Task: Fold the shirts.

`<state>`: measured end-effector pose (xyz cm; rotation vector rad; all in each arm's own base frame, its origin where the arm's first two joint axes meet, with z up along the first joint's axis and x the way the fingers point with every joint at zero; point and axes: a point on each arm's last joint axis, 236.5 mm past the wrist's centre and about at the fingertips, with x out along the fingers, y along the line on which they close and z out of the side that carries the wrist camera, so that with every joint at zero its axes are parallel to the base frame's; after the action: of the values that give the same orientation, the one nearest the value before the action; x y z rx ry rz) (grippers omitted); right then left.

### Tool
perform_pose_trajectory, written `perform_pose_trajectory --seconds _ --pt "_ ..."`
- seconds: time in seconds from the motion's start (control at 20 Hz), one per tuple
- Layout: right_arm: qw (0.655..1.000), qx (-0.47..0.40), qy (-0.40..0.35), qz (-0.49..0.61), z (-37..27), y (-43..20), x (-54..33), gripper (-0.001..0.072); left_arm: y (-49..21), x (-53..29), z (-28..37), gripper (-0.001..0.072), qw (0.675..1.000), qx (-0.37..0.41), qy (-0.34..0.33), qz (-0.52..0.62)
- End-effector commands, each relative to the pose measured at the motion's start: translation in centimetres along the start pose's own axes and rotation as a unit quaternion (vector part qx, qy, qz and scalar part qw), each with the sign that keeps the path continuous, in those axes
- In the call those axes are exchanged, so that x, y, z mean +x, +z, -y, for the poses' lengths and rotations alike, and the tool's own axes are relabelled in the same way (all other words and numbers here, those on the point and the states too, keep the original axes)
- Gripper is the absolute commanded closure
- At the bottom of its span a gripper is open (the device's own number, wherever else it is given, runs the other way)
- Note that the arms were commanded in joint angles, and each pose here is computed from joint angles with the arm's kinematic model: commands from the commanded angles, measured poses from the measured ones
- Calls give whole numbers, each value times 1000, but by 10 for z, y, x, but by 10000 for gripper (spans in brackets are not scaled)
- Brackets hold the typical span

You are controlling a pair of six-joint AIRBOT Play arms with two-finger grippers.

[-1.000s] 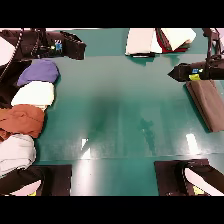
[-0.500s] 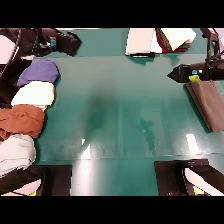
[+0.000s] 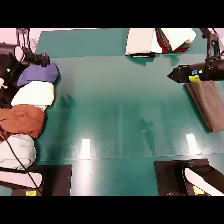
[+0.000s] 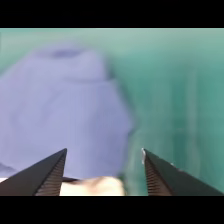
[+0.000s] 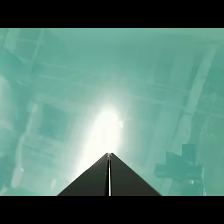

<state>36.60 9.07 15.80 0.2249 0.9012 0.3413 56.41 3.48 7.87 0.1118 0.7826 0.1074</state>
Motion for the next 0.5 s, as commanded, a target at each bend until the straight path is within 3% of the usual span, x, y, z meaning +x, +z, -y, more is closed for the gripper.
perform_pose_trajectory --seconds 0.0,0.35,0.4,0.45 --pt "1000 0 0 0 0 0 0 694 -39 63 -37 136 999 -20 24 -35" --pt "1000 0 0 4 0 2 0 694 -51 92 -50 138 999 -30 28 -31" --pt "1000 0 0 6 0 3 0 694 -51 92 -48 170 999 -35 25 -30" --pt "1000 0 0 6 0 3 0 693 -52 92 -47 330 998 -40 22 -33"
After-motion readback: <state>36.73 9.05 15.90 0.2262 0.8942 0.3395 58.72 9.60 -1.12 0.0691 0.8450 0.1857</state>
